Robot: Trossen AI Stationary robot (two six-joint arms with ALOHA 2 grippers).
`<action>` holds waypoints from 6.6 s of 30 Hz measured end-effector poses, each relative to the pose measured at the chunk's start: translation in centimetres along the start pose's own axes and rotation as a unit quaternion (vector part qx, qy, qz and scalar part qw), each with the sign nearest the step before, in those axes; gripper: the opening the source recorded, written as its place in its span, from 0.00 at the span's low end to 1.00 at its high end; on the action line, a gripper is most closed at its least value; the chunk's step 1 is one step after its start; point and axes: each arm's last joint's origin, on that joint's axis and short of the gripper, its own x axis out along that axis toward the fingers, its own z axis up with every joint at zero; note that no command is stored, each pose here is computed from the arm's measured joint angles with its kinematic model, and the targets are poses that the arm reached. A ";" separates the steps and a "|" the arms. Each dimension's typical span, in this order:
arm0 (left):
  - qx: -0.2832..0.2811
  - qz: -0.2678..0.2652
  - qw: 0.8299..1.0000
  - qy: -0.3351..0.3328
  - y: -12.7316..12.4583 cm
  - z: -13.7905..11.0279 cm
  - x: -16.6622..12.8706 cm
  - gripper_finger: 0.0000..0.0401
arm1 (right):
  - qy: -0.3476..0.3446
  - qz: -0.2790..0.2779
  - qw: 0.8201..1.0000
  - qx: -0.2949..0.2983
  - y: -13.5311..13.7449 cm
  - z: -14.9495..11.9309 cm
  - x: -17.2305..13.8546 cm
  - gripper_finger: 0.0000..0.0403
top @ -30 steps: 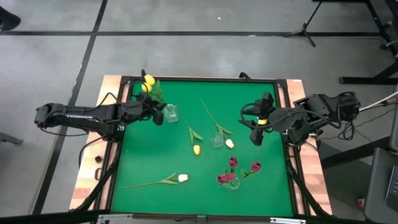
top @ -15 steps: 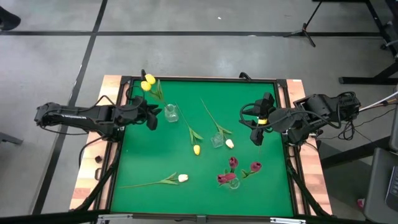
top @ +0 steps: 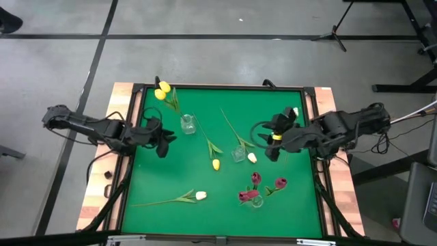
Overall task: Sort flowers into vase by color
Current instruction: Put the yellow tulip into the top left transparent vase
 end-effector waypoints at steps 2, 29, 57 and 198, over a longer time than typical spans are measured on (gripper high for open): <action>0.001 -0.014 1.000 0.004 -0.4 -0.3 -0.2 0.34 | 0.009 -0.003 1.000 0.008 0.3 0.3 1.4 0.42; 0.019 -0.035 0.999 -0.013 -1.5 -1.2 -1.2 0.34 | 0.081 -0.010 0.995 0.050 1.0 1.1 26.3 0.42; 0.012 -0.038 0.999 -0.017 -1.6 -1.2 -1.2 0.34 | 0.116 0.000 0.992 0.050 4.4 -4.6 34.8 0.42; -0.098 -0.329 0.930 -0.128 -2.8 3.1 -5.7 0.34 | 0.241 -0.413 0.545 -0.689 7.3 4.9 20.0 0.00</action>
